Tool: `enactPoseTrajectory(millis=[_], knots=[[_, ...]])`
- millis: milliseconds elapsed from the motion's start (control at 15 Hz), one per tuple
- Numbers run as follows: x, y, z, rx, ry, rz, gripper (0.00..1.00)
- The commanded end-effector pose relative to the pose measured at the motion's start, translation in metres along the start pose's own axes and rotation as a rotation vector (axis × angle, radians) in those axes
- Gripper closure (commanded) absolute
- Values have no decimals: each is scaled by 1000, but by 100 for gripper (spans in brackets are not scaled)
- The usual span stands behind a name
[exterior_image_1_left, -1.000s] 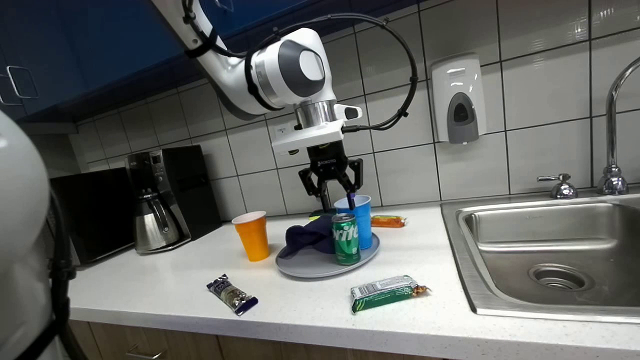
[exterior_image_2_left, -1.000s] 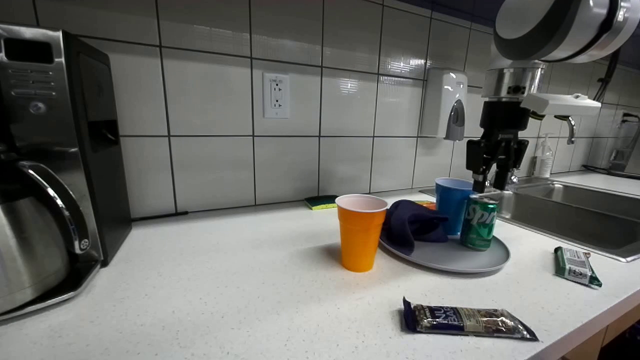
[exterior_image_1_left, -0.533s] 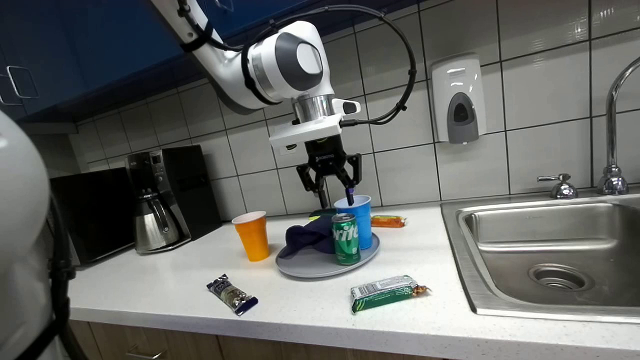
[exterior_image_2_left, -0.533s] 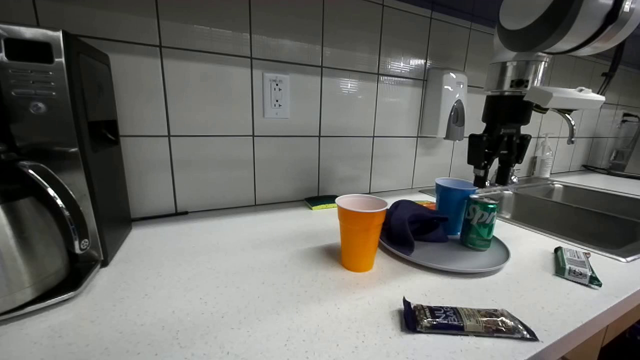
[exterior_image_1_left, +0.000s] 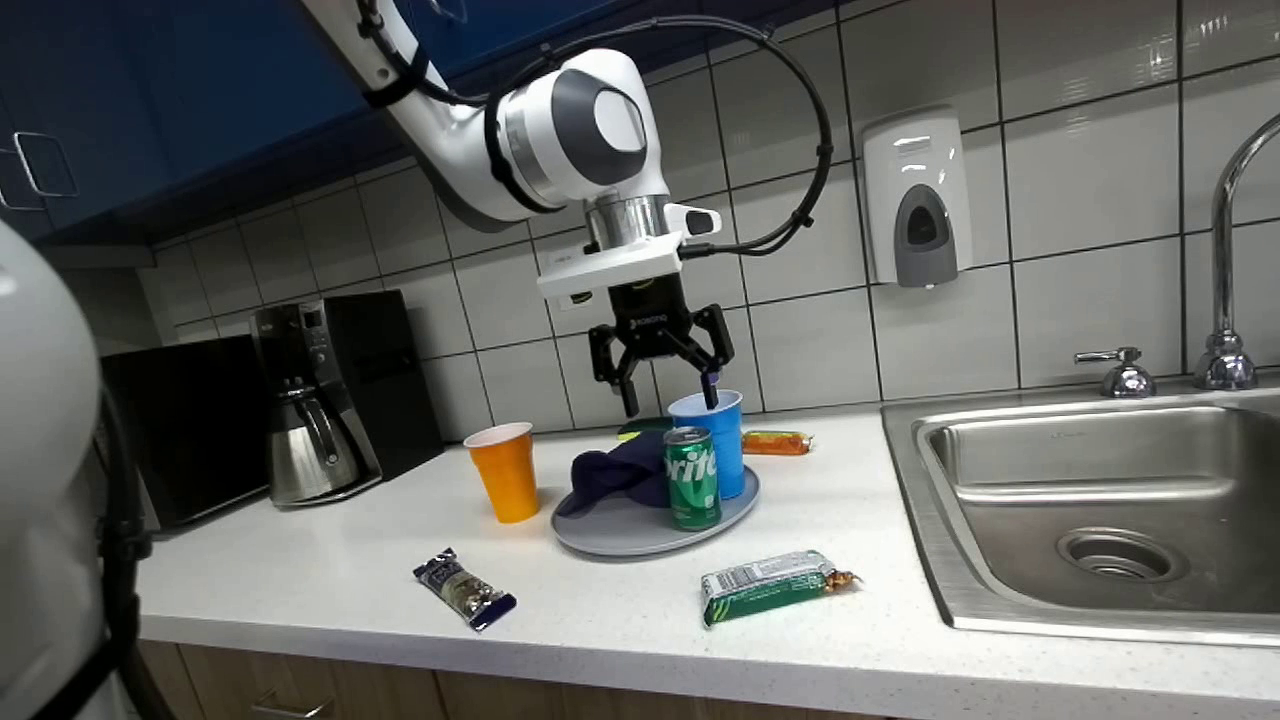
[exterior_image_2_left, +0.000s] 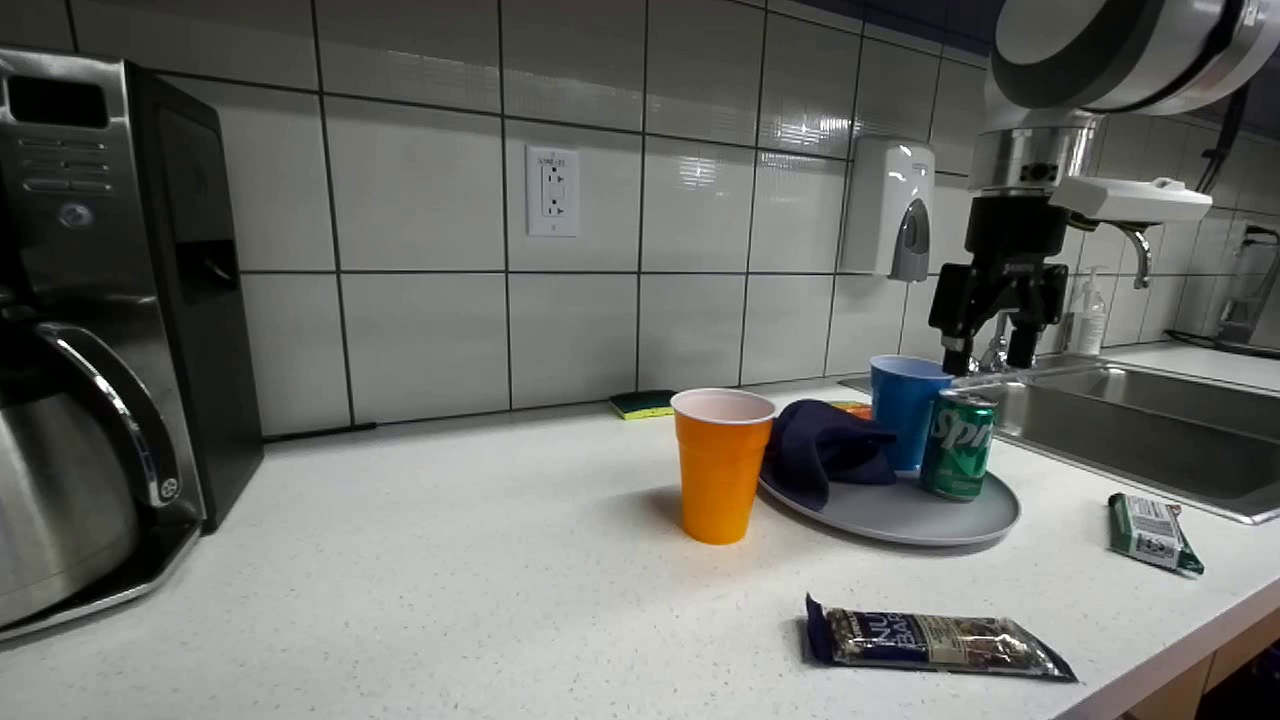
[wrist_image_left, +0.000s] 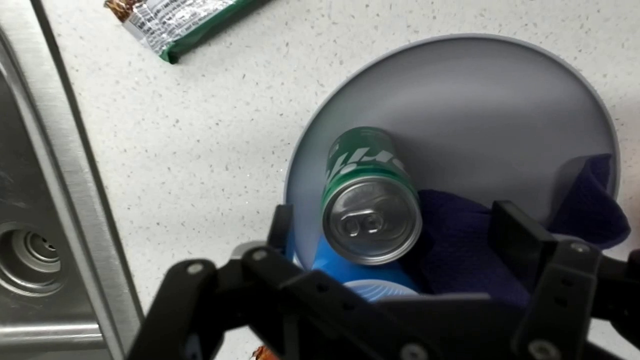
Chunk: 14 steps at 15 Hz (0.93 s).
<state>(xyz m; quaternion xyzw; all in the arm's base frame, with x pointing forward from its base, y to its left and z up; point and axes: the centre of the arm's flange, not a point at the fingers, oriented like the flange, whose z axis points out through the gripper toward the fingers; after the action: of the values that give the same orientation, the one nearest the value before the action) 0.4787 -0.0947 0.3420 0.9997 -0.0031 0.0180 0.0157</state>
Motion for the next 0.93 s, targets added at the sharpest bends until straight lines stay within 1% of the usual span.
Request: enactPoseTrajectory(millis=[0,867], knots=[[12,2,6,2,-21,-4,0],[26,4,45,-3,-83,-8,0]])
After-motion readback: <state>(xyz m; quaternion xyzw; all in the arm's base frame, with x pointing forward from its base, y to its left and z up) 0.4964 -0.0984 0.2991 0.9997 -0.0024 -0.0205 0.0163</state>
